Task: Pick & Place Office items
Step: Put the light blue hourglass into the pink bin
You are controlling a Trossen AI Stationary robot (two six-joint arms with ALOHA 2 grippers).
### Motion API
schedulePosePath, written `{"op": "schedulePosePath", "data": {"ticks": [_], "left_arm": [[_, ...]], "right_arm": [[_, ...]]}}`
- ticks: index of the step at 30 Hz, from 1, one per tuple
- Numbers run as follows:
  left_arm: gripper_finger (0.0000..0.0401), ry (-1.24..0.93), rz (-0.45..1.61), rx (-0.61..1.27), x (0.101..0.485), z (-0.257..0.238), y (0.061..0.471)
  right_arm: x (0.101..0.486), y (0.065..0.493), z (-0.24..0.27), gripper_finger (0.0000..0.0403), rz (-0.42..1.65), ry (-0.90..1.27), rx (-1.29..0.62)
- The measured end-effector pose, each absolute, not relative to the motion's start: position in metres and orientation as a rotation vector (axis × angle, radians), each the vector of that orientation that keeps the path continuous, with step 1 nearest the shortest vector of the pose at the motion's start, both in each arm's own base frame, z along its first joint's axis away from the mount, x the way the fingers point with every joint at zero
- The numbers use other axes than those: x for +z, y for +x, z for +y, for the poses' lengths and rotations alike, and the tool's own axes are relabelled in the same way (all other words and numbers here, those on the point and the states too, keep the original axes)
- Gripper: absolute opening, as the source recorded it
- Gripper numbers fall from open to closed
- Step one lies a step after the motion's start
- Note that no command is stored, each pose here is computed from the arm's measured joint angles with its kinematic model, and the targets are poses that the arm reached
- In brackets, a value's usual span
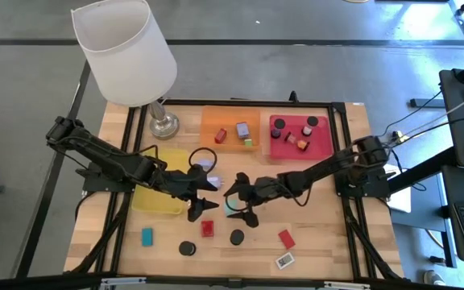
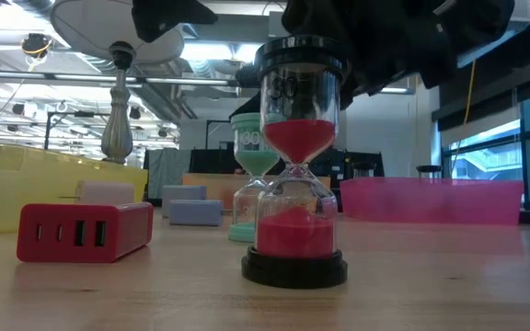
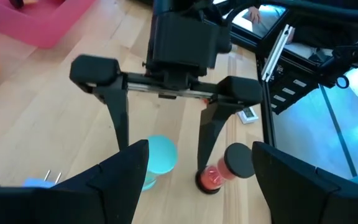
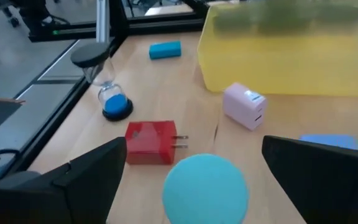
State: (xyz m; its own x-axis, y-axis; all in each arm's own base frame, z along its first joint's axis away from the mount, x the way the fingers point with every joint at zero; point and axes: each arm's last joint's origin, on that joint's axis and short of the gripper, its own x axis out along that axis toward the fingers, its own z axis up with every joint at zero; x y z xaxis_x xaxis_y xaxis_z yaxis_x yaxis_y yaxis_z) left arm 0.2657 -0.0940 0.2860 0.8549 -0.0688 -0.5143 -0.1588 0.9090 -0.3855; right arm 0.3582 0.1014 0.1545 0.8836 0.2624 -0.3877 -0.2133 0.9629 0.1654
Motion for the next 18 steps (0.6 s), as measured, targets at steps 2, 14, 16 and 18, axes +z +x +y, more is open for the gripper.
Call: {"op": "schedulePosePath", "data": {"ticks": [2, 14, 16, 18], "left_arm": [[0.0281, -0.432, 0.55, 0.049, 0.2857, -0.094, 0.2656], [0.0281, -0.43, 0.556, 0.052, 0.2852, -0.0939, 0.2653], [0.0281, -0.43, 0.556, 0.052, 0.2852, -0.0939, 0.2653], [0.0281, -0.429, 0.556, 0.052, 0.2852, -0.0939, 0.2653]], "right_arm": [[0.1505, 0.3589, 0.1017, 0.0378, 0.436, 0.118, 0.25], [0.1457, 0.3569, 0.1003, 0.0378, 0.485, 0.1, 0.204], [0.146, 0.357, 0.1003, 0.0376, 0.482, 0.1, 0.204], [0.1455, 0.3568, 0.1004, 0.0371, 0.488, 0.1, 0.207]]}}
